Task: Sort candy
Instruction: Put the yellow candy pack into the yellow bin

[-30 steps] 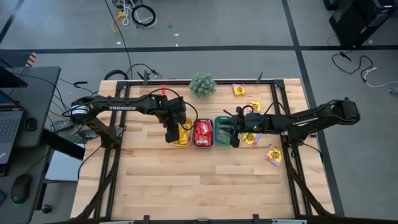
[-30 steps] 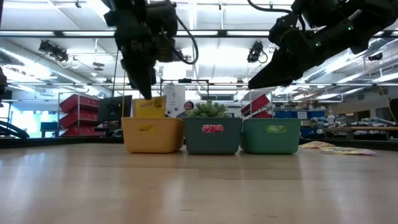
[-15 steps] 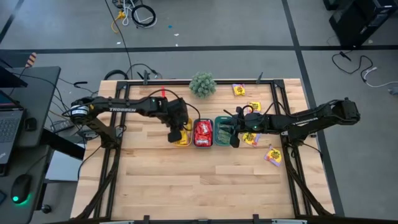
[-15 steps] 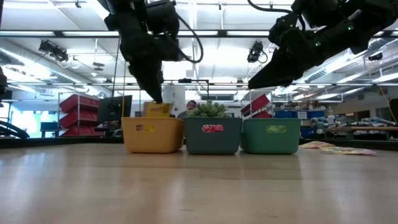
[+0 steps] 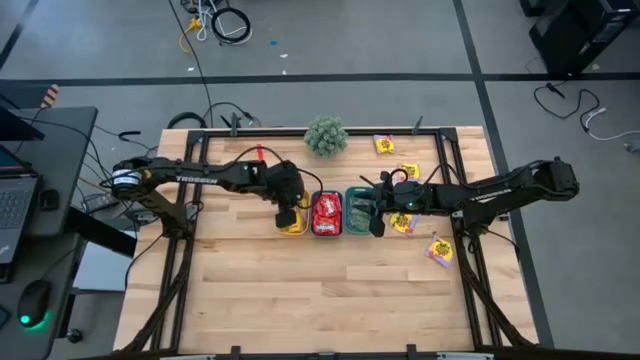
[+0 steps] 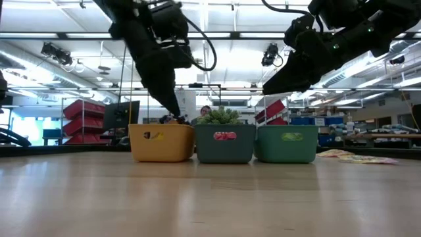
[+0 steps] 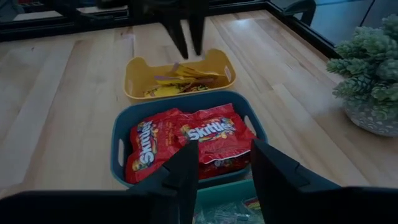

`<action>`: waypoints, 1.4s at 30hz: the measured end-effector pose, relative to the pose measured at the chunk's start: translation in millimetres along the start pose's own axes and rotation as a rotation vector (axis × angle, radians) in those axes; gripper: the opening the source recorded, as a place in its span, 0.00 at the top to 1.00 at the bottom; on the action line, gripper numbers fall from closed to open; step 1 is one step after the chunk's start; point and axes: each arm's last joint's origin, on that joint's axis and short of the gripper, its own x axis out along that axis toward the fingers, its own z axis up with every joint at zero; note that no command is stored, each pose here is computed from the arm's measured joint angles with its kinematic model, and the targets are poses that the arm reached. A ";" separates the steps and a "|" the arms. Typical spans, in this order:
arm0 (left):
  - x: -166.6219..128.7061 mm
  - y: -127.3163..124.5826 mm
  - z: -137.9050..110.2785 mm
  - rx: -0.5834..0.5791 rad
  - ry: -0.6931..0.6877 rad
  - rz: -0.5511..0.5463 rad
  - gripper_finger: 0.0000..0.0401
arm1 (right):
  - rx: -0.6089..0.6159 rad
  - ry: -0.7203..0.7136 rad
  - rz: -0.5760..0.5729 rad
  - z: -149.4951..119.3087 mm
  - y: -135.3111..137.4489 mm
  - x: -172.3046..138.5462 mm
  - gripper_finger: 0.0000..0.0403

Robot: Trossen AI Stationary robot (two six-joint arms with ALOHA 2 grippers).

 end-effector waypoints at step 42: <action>2.3 5.5 -47.0 -0.019 -0.790 0.104 1.00 | 0.308 0.503 -0.645 -18.7 -209.6 27.4 0.52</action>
